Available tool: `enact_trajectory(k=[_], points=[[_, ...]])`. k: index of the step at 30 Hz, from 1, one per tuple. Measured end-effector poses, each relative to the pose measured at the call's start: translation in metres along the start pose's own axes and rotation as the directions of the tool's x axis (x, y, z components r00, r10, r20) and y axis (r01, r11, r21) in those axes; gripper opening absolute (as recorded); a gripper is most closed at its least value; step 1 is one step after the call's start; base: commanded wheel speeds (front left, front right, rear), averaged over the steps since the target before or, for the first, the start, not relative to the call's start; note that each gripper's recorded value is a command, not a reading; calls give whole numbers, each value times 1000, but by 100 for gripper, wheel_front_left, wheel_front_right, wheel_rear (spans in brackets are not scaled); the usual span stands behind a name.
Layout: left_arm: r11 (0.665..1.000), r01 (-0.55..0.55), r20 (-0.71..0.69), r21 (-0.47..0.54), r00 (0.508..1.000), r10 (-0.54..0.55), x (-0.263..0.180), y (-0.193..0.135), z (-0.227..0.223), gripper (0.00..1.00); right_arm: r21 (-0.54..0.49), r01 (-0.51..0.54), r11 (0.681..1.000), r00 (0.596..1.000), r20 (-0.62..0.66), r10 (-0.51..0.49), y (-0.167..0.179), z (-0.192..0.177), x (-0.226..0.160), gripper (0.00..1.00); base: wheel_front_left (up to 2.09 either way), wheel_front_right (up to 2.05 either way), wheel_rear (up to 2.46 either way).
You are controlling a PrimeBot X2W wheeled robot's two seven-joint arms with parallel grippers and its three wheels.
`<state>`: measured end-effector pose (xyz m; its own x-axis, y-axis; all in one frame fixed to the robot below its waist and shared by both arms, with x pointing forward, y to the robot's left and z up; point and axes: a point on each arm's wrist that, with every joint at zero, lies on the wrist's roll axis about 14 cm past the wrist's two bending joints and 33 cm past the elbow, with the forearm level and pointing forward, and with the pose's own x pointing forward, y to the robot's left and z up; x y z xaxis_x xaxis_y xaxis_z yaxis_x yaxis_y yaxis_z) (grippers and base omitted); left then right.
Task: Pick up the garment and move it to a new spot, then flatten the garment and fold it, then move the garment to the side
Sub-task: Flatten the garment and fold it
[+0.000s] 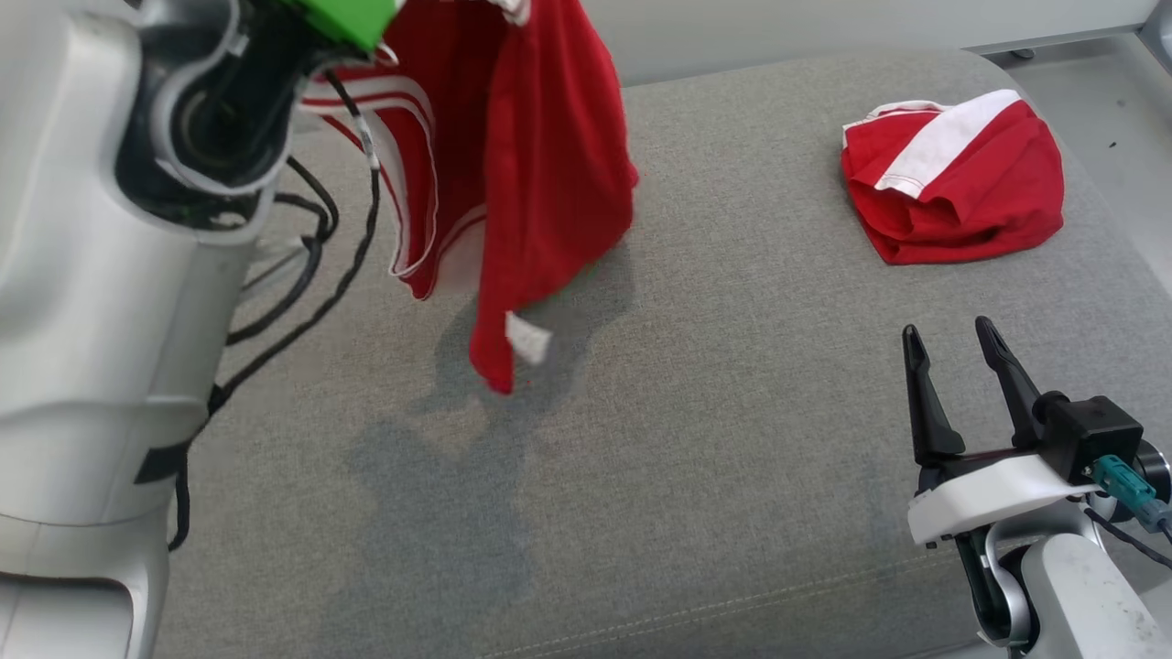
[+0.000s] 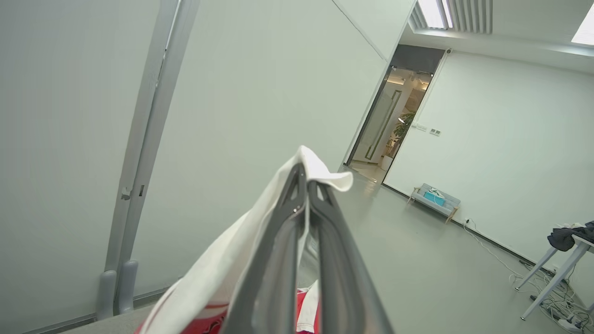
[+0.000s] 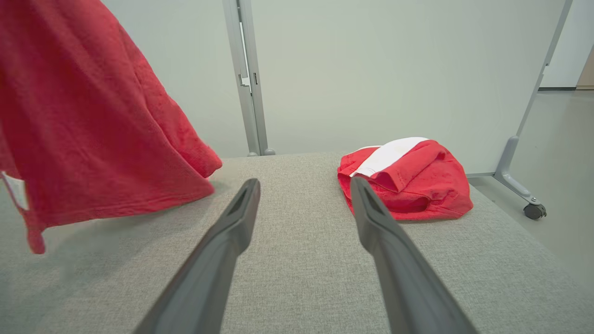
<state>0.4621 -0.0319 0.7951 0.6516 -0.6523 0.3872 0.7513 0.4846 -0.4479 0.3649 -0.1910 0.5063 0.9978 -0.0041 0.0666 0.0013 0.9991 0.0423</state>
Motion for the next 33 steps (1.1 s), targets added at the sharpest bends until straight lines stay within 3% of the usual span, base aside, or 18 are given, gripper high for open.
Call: enact_trajectory(k=[5, 9, 16, 24, 29, 33], points=[[1000, 13, 78, 1, 997, -13, 11, -9, 33, 0, 2, 0, 1000, 1000, -8, 0, 0, -3, 1, 100, 0, 0, 0], [1000, 4, 40, 6, 999, -4, 17, -7, 22, 0, 14, -12, 1000, 1000, -12, 12, 6, -5, 2, 100, 0, 0, 0], [988, -156, -131, -10, 979, 153, 6, 54, -38, 0, 28, -18, 999, 1000, -10, 19, 10, -5, 7, 100, 0, 0, 0], [889, -457, -336, 0, 838, 431, -70, 163, -117, 0, 24, -10, 1000, 999, -40, 11, 7, -15, 9, 100, 0, 0, 0], [816, -577, -385, -16, 757, 528, -116, 198, -140, 0, 12, -35, 999, 997, -62, 36, 11, -22, 11, 100, 0, 0, 0], [776, -629, -382, -42, 728, 569, -137, 210, -145, 0, 11, -62, 998, 995, -76, 62, 16, -27, 13, 100, 0, 0, 0]])
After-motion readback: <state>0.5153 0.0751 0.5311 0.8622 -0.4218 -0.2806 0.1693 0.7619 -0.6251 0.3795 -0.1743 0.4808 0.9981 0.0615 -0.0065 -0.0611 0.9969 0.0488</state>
